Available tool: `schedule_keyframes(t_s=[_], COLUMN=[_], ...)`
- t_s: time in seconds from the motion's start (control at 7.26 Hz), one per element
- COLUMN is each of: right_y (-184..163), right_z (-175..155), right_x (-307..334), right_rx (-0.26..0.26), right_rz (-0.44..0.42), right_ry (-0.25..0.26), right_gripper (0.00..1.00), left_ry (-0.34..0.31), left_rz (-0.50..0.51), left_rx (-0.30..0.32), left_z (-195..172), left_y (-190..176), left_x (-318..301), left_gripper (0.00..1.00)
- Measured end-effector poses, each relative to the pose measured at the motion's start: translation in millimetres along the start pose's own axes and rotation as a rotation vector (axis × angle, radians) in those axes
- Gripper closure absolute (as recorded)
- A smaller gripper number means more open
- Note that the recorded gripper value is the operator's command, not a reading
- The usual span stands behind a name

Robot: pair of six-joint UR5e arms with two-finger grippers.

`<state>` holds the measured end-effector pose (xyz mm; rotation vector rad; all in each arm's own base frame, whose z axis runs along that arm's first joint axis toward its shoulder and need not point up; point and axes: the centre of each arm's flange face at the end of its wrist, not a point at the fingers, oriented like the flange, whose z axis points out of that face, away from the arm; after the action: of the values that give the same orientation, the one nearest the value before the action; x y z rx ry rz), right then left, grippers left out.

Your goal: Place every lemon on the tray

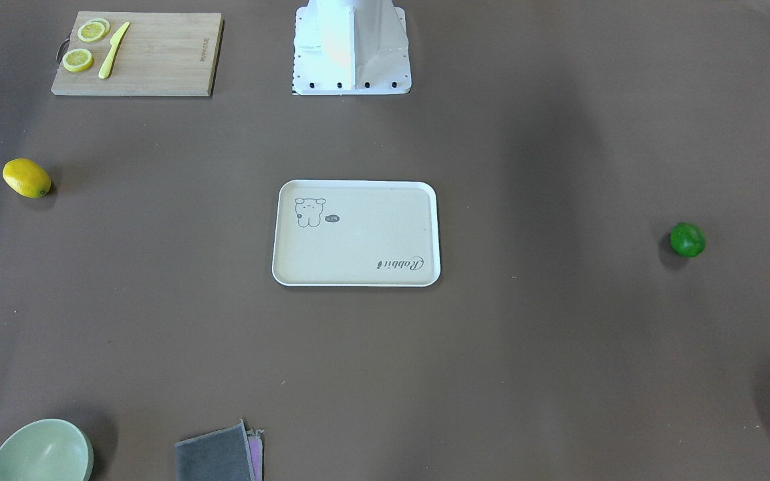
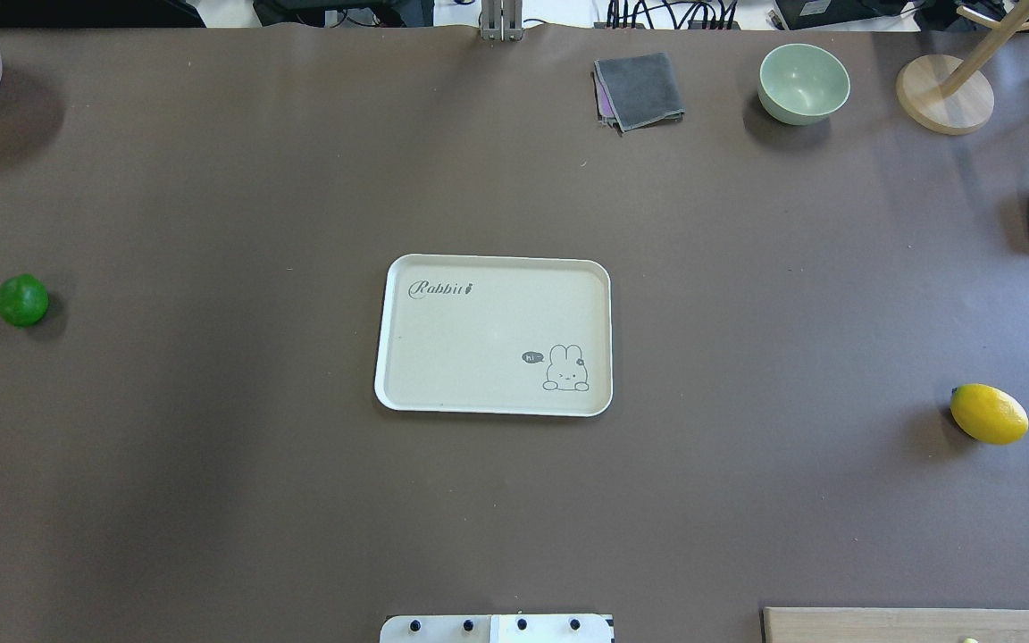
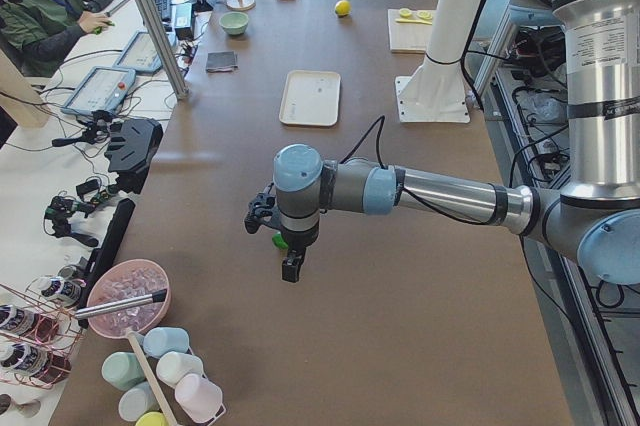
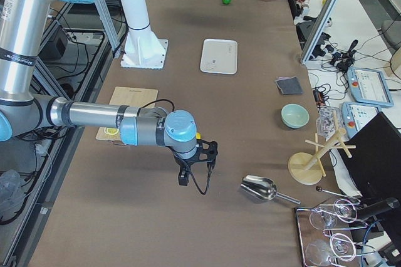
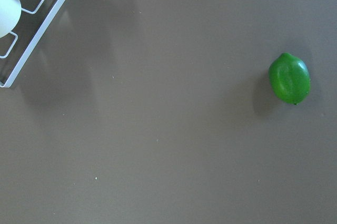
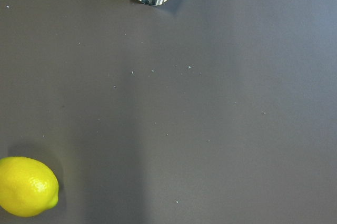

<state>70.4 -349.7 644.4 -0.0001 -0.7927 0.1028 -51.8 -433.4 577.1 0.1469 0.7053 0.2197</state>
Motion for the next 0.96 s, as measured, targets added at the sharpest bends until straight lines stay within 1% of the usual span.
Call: schedule_keyframes(t_s=[0.28,0.41,0.69,0.96], right_y=[-3.9,-9.1,-22.7,-31.1], right_z=[-5.1,-12.9,-29.0,-44.6], right_x=[-6.4,-15.7,-32.9,-44.1], right_rx=[0.013,0.034,0.095,0.169], right_rz=[-0.012,-0.033,-0.085,-0.135], right_ry=[-0.011,-0.021,-0.038,-0.078], right_gripper=[0.0,0.0,0.0,0.0], left_ry=[-0.006,-0.012,-0.025,-0.031], left_rz=[0.038,0.076,0.154,0.246], left_rx=[0.044,0.088,0.184,0.295], left_z=[-17.2,-26.6,-38.5,-41.0], left_y=[-8.6,-13.2,-22.5,-34.9], left_x=[13.9,21.4,30.5,31.6], left_gripper=[0.02,0.02,0.02,0.02])
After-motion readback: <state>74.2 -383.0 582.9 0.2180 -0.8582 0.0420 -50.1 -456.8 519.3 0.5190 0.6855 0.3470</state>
